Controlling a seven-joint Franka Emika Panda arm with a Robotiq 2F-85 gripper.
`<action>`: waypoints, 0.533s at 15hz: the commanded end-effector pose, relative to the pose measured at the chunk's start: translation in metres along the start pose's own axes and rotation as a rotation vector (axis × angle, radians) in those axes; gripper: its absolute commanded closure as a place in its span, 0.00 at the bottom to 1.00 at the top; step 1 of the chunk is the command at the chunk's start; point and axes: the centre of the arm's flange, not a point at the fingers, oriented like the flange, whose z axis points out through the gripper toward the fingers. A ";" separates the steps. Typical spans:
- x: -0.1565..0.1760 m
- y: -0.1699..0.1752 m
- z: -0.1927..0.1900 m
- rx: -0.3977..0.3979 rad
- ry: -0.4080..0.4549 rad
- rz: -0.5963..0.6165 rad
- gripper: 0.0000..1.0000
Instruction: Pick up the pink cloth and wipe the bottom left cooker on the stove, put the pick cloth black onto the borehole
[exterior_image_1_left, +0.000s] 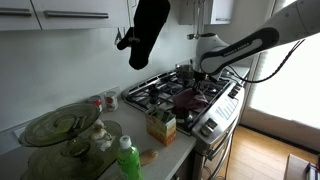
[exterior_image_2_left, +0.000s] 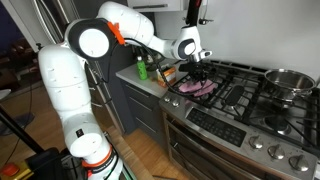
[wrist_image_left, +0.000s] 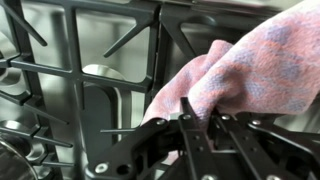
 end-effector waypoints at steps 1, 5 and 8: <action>-0.011 0.032 -0.029 -0.121 0.065 0.070 0.96; -0.015 0.070 -0.048 -0.280 0.184 0.155 0.96; -0.022 0.088 -0.051 -0.363 0.194 0.205 0.96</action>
